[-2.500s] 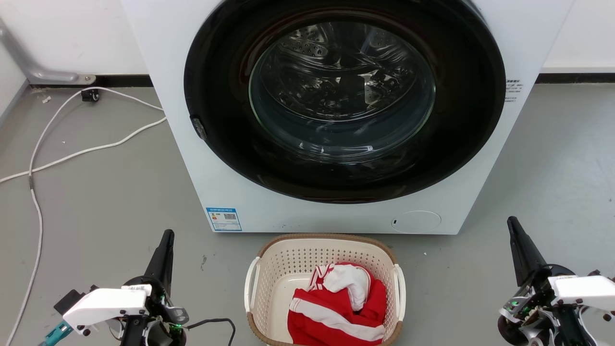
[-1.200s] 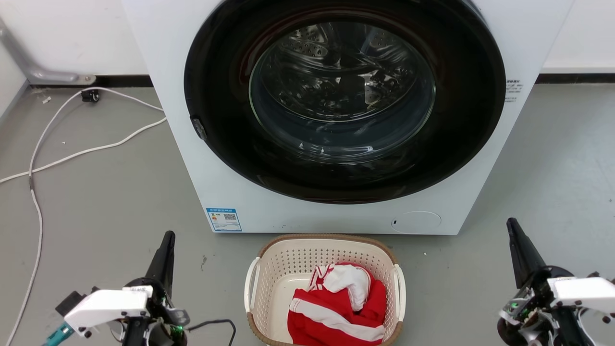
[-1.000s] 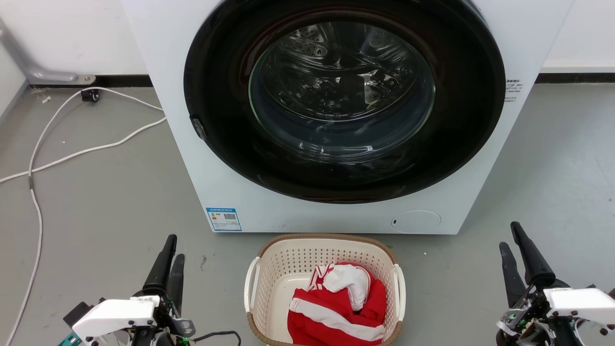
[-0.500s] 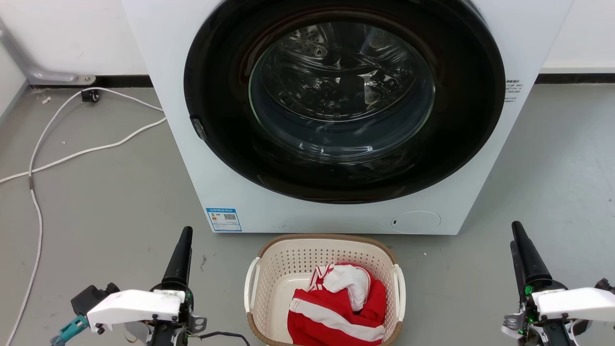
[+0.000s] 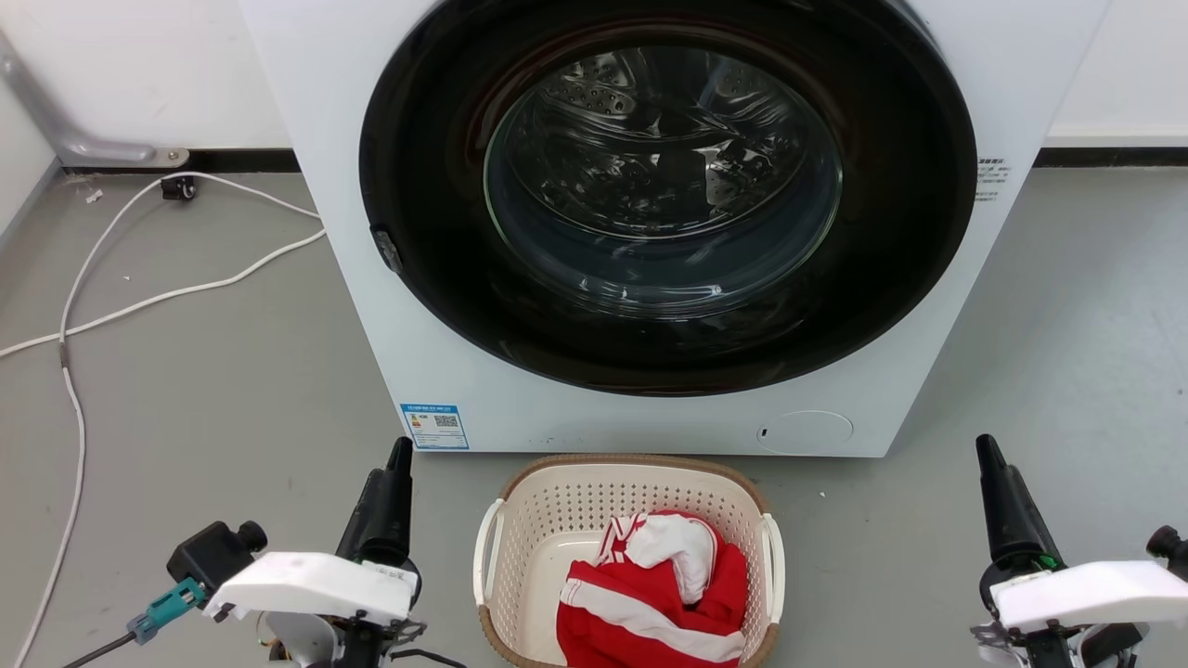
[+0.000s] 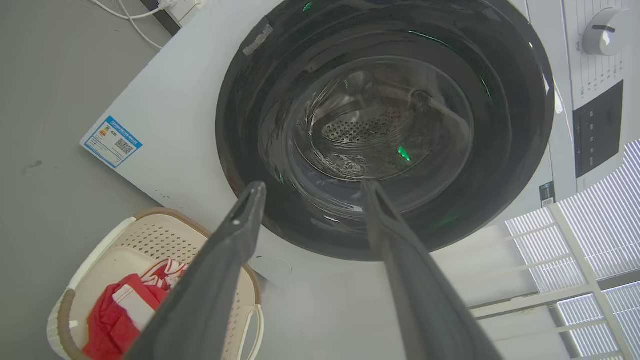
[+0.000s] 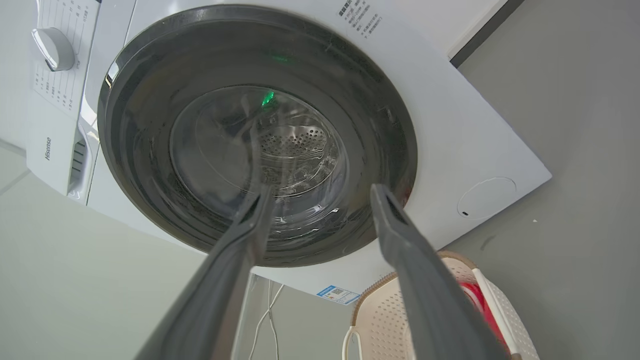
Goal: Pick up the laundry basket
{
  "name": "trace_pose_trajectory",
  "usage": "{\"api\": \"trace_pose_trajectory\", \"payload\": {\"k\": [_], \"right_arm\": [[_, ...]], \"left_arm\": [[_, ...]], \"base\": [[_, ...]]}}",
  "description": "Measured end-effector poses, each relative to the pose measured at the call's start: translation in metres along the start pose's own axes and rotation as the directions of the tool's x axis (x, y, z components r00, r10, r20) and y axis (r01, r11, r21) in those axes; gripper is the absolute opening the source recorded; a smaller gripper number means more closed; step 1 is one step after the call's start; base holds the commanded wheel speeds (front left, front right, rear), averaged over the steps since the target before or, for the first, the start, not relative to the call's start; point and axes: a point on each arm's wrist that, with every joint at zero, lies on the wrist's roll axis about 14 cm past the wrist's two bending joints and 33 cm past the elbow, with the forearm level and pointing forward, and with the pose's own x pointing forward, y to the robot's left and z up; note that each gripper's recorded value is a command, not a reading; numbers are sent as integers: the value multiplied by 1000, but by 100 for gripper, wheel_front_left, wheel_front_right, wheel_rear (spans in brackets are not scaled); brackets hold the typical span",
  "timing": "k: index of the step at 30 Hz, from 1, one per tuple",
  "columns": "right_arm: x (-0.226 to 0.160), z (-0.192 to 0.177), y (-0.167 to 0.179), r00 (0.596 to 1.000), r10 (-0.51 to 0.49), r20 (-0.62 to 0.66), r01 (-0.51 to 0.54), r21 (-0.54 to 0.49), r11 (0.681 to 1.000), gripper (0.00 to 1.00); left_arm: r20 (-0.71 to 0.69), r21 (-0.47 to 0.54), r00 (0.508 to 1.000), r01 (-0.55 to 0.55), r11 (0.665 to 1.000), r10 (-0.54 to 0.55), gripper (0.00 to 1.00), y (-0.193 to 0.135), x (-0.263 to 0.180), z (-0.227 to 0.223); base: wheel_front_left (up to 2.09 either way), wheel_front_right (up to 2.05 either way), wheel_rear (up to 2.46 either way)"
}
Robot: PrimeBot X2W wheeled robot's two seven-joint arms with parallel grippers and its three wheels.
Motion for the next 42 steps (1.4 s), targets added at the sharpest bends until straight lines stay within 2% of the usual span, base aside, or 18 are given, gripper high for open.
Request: {"api": "trace_pose_trajectory", "payload": {"k": [7, 18, 26, 42], "right_arm": [[-1, 0, 4, 1000, 16, -4, -16, -126, 992, 100], [-5, 1, 10, 999, 36, -12, -38, -289, 956, 100], [-7, 2, 15, 998, 55, -17, -57, -395, 917, 100], [-12, 2, 24, 996, 80, -32, -84, -556, 827, 100]], "left_arm": [[-10, 122, 1000, 15, 992, -14, 100, -4, -1, -5], [-21, 279, 999, 39, 960, -35, 100, -10, 0, -12], [-24, 368, 999, 49, 928, -44, 100, -12, 0, -15], [-32, 536, 997, 79, 840, -73, 100, -19, 2, -21]], "base": [[0, 0, 0], [0, 0, 0], [0, 0, 0], [0, 0, 0]]}}
